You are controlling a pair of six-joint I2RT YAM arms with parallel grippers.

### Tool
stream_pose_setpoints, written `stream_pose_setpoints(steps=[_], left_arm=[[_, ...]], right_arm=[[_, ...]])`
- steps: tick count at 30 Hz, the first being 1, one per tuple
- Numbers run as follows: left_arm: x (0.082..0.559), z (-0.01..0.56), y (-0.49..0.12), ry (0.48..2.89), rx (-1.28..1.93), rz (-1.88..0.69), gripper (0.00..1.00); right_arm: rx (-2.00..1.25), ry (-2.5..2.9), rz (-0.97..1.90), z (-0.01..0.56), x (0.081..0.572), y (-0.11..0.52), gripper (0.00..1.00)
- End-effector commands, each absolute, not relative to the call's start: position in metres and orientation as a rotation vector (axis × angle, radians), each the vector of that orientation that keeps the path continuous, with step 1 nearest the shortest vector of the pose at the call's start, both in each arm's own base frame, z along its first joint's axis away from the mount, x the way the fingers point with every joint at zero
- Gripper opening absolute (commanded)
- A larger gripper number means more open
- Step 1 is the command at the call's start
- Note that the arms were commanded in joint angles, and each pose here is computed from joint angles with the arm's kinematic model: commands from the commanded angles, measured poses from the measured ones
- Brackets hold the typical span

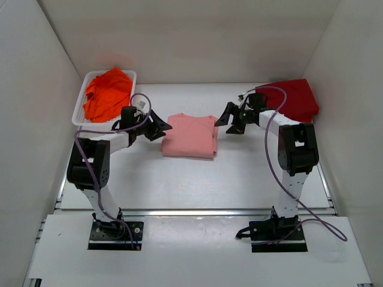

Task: Fold and stack the t-shirts
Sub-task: Fold the long partially folded tshirt into a neat square, then put the neatly folded tshirt into the corner of the board with the right arm

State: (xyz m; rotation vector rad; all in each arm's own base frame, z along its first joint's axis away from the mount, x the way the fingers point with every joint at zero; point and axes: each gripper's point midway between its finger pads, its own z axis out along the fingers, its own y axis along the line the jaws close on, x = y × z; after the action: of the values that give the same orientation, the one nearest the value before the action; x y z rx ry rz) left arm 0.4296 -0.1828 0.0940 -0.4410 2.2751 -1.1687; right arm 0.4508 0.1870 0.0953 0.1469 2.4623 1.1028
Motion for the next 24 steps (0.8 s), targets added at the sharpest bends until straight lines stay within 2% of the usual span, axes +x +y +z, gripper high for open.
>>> stream_pose_setpoints(steps=[1, 4, 6, 12, 13, 14, 15, 17, 20, 23, 24], left_arm=[[0.404, 0.141, -0.189, 2.154, -0.304, -1.247, 0.66], [0.371, 0.131, -0.181, 2.175, -0.337, -1.264, 0.65], [0.360, 0.148, -0.171, 2.132, -0.346, -1.254, 0.64], [0.335, 0.171, -0.167, 2.083, -0.357, -1.234, 0.63], [0.334, 0.171, -0.166, 2.079, -0.372, -1.251, 0.64], [0.334, 0.175, -0.164, 2.065, -0.372, -1.255, 0.64], [0.330, 0.176, -0.165, 2.065, -0.374, -1.269, 0.64], [0.328, 0.183, -0.161, 2.043, -0.375, -1.273, 0.64], [0.326, 0.186, -0.158, 2.037, -0.371, -1.261, 0.64], [0.321, 0.180, -0.159, 2.044, -0.378, -1.258, 0.64], [0.318, 0.176, -0.162, 2.048, -0.380, -1.268, 0.64]], right_arm=[[0.044, 2.497, 1.077, 0.077, 0.427, 0.193, 0.80], [0.098, 2.491, 1.177, 0.065, 0.417, 0.205, 0.95], [0.107, 2.491, 1.219, 0.061, 0.414, 0.220, 1.00], [0.064, 2.547, 1.316, 0.043, 0.419, 0.277, 0.98], [0.042, 2.547, 1.312, 0.044, 0.424, 0.285, 0.93], [0.058, 2.574, 1.303, 0.043, 0.426, 0.289, 0.81], [0.057, 2.612, 1.325, 0.033, 0.426, 0.293, 0.75], [0.075, 2.657, 1.390, 0.028, 0.423, 0.291, 0.01], [0.046, 2.747, 1.158, 0.022, 0.425, 0.259, 0.00], [-0.130, 2.756, 0.493, 0.028, 0.458, 0.198, 0.00], [-0.218, 2.739, 0.405, 0.031, 0.461, 0.185, 0.00]])
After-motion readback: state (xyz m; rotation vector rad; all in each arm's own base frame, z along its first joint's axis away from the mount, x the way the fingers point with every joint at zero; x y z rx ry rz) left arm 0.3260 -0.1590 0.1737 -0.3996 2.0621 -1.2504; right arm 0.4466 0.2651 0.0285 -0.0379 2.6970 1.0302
